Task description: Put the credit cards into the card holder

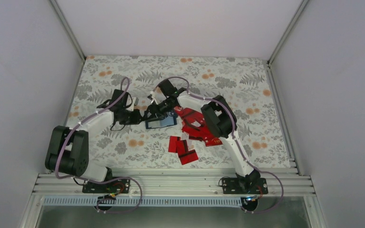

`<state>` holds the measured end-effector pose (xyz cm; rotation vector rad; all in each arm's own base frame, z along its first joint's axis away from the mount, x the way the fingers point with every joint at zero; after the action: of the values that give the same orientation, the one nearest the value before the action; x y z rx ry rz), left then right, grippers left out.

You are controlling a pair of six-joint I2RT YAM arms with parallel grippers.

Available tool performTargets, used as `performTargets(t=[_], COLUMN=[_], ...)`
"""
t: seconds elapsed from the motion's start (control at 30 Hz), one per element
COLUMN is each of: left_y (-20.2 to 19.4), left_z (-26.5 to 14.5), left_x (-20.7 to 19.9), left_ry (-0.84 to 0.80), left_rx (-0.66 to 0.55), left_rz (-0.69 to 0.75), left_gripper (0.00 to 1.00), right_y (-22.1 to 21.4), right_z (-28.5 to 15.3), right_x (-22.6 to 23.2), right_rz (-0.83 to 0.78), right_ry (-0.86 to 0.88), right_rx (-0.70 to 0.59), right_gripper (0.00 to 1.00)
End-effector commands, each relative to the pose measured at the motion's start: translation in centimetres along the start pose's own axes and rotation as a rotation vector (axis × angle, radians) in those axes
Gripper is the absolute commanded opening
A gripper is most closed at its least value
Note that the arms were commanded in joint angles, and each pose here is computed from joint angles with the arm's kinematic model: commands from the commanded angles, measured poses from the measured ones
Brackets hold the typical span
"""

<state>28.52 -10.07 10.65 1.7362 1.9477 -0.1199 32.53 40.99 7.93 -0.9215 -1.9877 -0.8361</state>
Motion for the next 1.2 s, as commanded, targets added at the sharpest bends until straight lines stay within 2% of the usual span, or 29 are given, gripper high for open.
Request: performTargets(t=[0.0,0.17,0.53,0.6,0.8,1.0,1.07,1.17], left_y=[0.2,-0.9,-1.4,-1.3,-1.2,-1.1,-1.4,-2.0], left_z=[-1.0,1.4,2.4,2.1,0.7,-0.7,-0.4,0.0], left_x=[-2.7,-3.5,-5.1,-5.2,-5.7,-6.4,-6.6,-6.6], left_ry=[-0.187,-0.294,-0.448,-0.456,-0.476,-0.511,-0.524,-0.526], left_rx=[-0.047,0.006,0.002,-0.015,-0.068,-0.124,-0.110,-0.097], left_rz=[0.052,0.036,0.070,0.067,0.087,0.125,0.138,0.149], left_gripper=[0.24,0.23,0.22,0.20,0.15,0.14,0.14,0.12], right_y=[1.0,1.3,1.8,2.0,1.7,1.4,1.4,1.4], right_z=[-0.4,-0.7,-1.8,-2.1,-1.9,-1.6,-1.5,-1.3], right_x=[-0.2,-0.2,-1.8,-1.9,-2.7,-3.3,-3.6,-4.2], right_rz=[-0.023,-0.009,0.064,0.070,0.095,0.112,0.119,0.136], right_ry=[-0.053,-0.069,-0.114,-0.114,-0.126,-0.134,-0.140,-0.149], right_rx=[-0.034,-0.042,-0.071,-0.077,-0.069,-0.056,-0.054,-0.050], right_gripper=[0.51,0.51,0.48,0.44,0.24,0.16,0.14,0.05])
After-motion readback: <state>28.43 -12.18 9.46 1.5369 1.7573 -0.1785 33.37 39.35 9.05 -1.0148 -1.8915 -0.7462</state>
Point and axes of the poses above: each gripper's point midway between its finger pads, its own z axis out along the fingers, its own x axis along the line the jaws close on, y = z × x, the point moved 6 cm from there along -z, back along the fingers, and after that the axes turned 8 degrees about -z, right-handed, at the moved point
